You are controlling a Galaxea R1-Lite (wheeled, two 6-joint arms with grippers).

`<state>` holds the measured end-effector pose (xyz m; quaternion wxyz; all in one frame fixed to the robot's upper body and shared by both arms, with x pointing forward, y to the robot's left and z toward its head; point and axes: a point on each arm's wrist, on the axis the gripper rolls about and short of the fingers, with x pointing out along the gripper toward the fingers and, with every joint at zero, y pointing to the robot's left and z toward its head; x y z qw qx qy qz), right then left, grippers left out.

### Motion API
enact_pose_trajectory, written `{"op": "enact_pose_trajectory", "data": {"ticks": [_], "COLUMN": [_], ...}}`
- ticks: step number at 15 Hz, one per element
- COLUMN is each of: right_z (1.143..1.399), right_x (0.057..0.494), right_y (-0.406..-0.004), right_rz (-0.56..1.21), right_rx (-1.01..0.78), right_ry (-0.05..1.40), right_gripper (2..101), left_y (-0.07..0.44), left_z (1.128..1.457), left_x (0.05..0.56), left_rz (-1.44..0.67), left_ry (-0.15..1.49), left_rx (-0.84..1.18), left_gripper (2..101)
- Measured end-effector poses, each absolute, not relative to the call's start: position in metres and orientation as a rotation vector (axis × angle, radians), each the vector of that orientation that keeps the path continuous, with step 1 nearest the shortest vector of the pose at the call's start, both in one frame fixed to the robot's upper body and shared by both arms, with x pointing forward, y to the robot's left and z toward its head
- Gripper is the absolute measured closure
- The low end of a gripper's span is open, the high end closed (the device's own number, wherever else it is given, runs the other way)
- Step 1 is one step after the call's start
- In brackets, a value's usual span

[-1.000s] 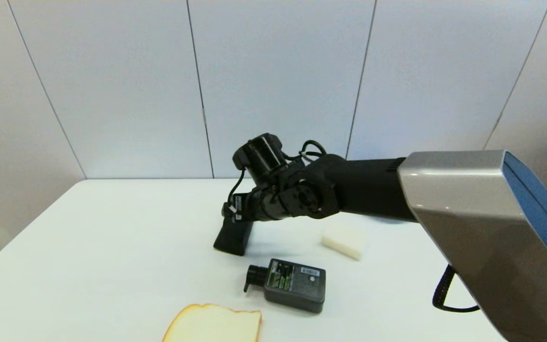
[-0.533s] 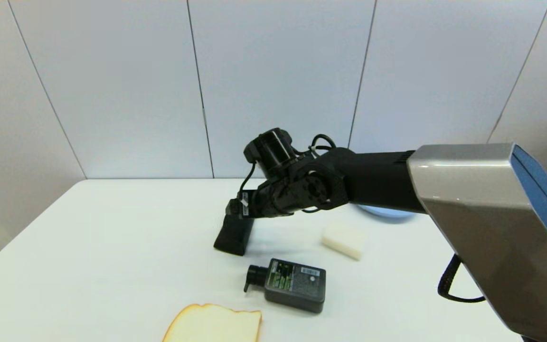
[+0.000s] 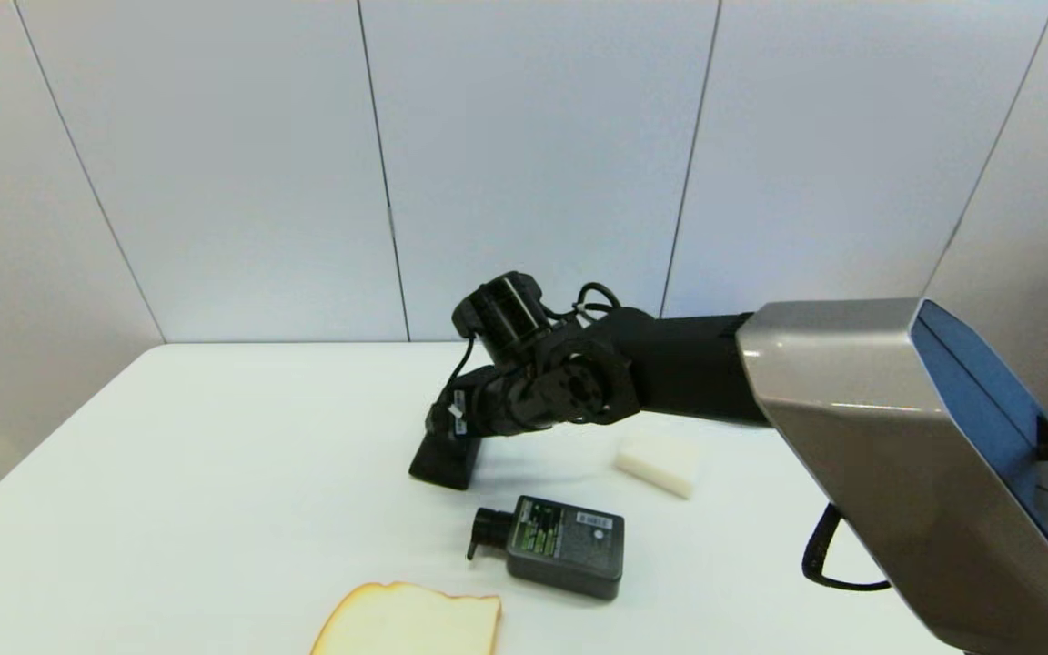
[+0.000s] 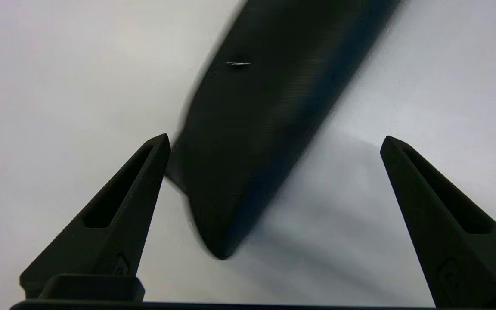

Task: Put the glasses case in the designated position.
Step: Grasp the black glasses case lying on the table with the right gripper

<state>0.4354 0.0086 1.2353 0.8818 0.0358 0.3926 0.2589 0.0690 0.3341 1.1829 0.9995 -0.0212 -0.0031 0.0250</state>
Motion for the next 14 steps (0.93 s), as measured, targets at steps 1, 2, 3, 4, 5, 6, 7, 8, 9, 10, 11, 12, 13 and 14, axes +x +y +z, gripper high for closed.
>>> {"op": "enact_pose_trajectory", "data": {"ticks": [1,2,3,4,5,6,7,8,9,10,11,12,13,14], "right_z": [1.234,1.233,1.232,1.231,1.231,1.23,1.229,1.228,1.227,1.226,1.225,1.225,1.224,1.223], "right_x": [0.437,0.437,0.438,0.437,0.437,0.437,0.438,0.438,0.438,0.438,0.438,0.439,0.441,0.441], "right_y": [0.01,0.01,0.011,0.012,0.014,0.016,0.016,0.016,0.017,0.018,0.019,0.02,0.021,0.021], "right_rz": [0.545,0.544,0.545,0.547,0.55,0.554,0.547,0.543,0.541,0.54,0.54,0.544,0.543,0.543], "right_rx": [0.079,0.08,0.08,0.081,0.083,0.085,0.088,0.091,0.092,0.091,0.094,0.104,0.116,0.118], "right_ry": [0.805,0.804,0.803,0.8,0.793,0.788,0.783,0.779,0.781,0.782,0.775,0.762,0.752,0.75], "right_gripper": [5.2,5.2,5.2,5.2,5.2,5.2,5.2,5.2,5.2,5.2,5.2,5.2,5.2,5.2], "left_y": [0.334,0.334,0.334,0.334,0.334,0.334,0.334,0.334,0.334,0.334,0.334,0.334,0.334,0.334], "left_z": [1.183,1.183,1.183,1.183,1.183,1.183,1.183,1.183,1.183,1.183,1.183,1.183,1.183,1.183], "left_x": [0.069,0.069,0.069,0.069,0.069,0.069,0.069,0.069,0.069,0.069,0.069,0.069,0.069,0.069], "left_rz": [0.051,0.051,0.05,0.05,0.05,0.051,0.051,0.051,0.051,0.051,0.05,0.05,0.051,0.051], "left_ry": [-0.005,-0.005,-0.005,-0.006,-0.006,-0.005,-0.004,-0.006,-0.005,-0.004,-0.005,-0.006,-0.005,-0.005], "left_rx": [-0.042,-0.042,-0.042,-0.042,-0.042,-0.042,-0.042,-0.042,-0.042,-0.042,-0.042,-0.042,-0.042,-0.042], "left_gripper": [5.4,5.4,5.4,5.4,5.4,5.4,5.4,5.4,5.4,5.4,5.4,5.4,5.4,5.4]}}
